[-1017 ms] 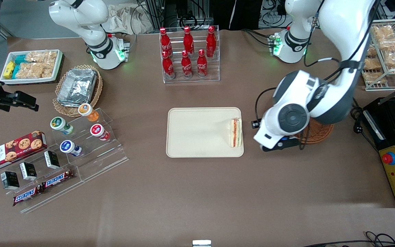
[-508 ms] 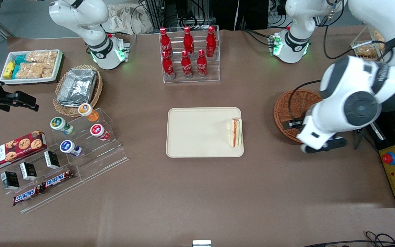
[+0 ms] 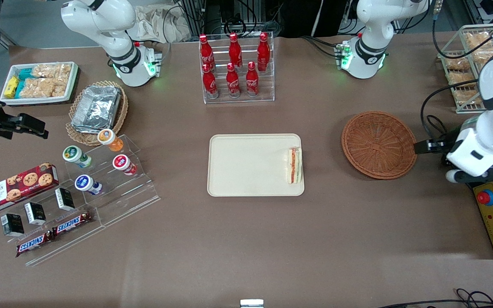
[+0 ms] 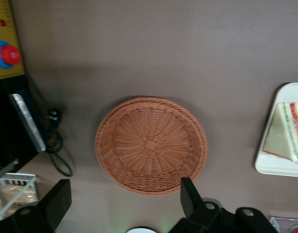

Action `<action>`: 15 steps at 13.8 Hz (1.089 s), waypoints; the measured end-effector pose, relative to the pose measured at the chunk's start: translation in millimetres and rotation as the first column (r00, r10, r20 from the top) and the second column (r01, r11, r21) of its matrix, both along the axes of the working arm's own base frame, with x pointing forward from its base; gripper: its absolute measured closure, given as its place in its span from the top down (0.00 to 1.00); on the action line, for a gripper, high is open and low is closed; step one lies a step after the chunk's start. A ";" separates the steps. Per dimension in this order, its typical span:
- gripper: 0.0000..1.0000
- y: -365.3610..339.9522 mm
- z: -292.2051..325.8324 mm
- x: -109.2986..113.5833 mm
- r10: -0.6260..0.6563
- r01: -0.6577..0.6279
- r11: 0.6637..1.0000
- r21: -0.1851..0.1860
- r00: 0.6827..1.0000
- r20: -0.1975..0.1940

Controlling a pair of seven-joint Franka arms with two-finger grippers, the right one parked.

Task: Place sandwich from basket to tray

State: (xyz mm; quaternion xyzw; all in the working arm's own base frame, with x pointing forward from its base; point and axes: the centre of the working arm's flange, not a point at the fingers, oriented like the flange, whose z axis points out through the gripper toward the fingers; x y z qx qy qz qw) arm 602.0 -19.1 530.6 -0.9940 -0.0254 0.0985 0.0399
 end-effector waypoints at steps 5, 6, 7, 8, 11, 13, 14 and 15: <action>1.00 15.9 32.1 -11.1 -0.010 0.009 1.000 0.027 0.998 0.064; 1.00 15.4 37.6 -11.3 -0.012 0.010 1.000 0.026 0.996 0.086; 1.00 14.1 43.8 -11.1 -0.012 0.010 1.000 0.017 0.994 0.113; 1.00 12.7 50.8 -11.7 -0.009 0.009 1.000 0.001 0.990 0.139; 1.00 22.4 66.0 -16.9 0.014 -0.011 1.000 -0.021 0.985 0.174; 1.00 29.1 66.5 -18.2 0.002 0.003 1.000 -0.031 0.985 0.173; 1.00 30.1 63.2 -18.3 -0.008 0.015 0.999 -0.035 0.986 0.168; 1.00 30.1 59.1 -18.3 -0.015 0.022 0.999 -0.043 0.987 0.163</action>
